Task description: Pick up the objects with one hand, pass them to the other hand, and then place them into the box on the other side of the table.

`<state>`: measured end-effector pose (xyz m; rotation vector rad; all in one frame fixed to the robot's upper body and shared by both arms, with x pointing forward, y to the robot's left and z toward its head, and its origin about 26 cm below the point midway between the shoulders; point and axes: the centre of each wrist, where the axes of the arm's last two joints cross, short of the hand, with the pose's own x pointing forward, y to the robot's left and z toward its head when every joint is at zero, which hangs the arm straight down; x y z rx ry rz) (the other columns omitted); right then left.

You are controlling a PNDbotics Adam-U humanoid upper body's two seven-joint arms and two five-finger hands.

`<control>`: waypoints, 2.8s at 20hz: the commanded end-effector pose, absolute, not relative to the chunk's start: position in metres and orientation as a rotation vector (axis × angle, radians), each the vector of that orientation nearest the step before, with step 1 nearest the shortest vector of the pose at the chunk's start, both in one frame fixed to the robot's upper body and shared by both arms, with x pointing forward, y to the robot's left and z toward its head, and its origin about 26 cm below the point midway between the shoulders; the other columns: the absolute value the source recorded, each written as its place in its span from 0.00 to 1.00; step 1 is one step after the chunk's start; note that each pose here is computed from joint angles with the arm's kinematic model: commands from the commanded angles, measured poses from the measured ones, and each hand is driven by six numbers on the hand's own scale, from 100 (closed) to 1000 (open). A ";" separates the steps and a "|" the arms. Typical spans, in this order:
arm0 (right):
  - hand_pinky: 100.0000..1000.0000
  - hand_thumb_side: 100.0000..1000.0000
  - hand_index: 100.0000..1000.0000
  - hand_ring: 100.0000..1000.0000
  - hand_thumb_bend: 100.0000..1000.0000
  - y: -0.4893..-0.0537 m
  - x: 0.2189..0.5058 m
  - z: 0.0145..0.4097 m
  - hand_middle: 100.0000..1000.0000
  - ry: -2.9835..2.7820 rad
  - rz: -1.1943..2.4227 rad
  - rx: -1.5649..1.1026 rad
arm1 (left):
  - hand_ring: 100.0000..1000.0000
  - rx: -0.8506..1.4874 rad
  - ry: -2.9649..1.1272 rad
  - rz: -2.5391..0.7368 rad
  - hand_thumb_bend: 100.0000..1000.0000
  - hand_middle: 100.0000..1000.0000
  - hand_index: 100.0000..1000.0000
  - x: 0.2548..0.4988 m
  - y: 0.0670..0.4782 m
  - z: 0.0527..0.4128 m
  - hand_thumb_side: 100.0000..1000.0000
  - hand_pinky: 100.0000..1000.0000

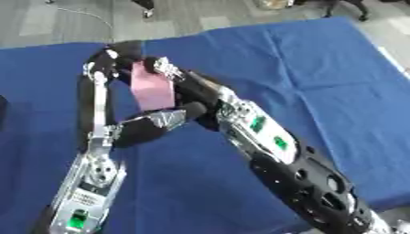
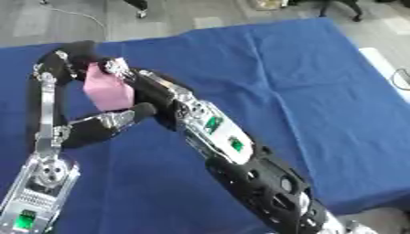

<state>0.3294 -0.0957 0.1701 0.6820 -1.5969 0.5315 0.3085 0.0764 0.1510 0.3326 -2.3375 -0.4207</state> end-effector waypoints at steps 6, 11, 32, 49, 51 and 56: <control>0.59 0.63 0.54 0.45 0.00 -0.096 0.330 0.174 0.36 -1.600 0.538 0.689 | 0.49 0.290 -2.369 -0.477 1.00 0.52 0.72 0.305 0.075 0.160 0.33 0.38; 0.59 0.63 0.54 0.45 0.00 -0.096 0.331 0.174 0.35 -1.602 0.538 0.686 | 0.48 0.299 -2.365 -0.460 0.91 0.52 0.71 0.305 0.075 0.160 0.37 0.38; 0.58 0.63 0.54 0.44 0.00 -0.097 0.332 0.175 0.35 -1.603 0.541 0.681 | 0.43 0.351 -2.316 -0.467 0.65 0.45 0.67 0.305 0.072 0.159 0.12 0.35; 0.58 0.63 0.54 0.44 0.00 -0.098 0.331 0.175 0.36 -1.603 0.520 0.698 | 0.45 0.383 -2.271 -0.582 0.78 0.46 0.68 0.308 0.080 0.151 0.00 0.35; 0.58 0.63 0.54 0.44 0.00 -0.099 0.331 0.175 0.36 -1.602 0.519 0.700 | 0.46 0.399 -2.265 -0.587 0.77 0.46 0.68 0.308 0.082 0.149 0.00 0.35; 0.58 0.63 0.54 0.44 0.00 -0.099 0.331 0.175 0.36 -1.601 0.516 0.701 | 0.46 0.438 -2.247 -0.580 0.76 0.46 0.68 0.311 0.085 0.146 0.00 0.35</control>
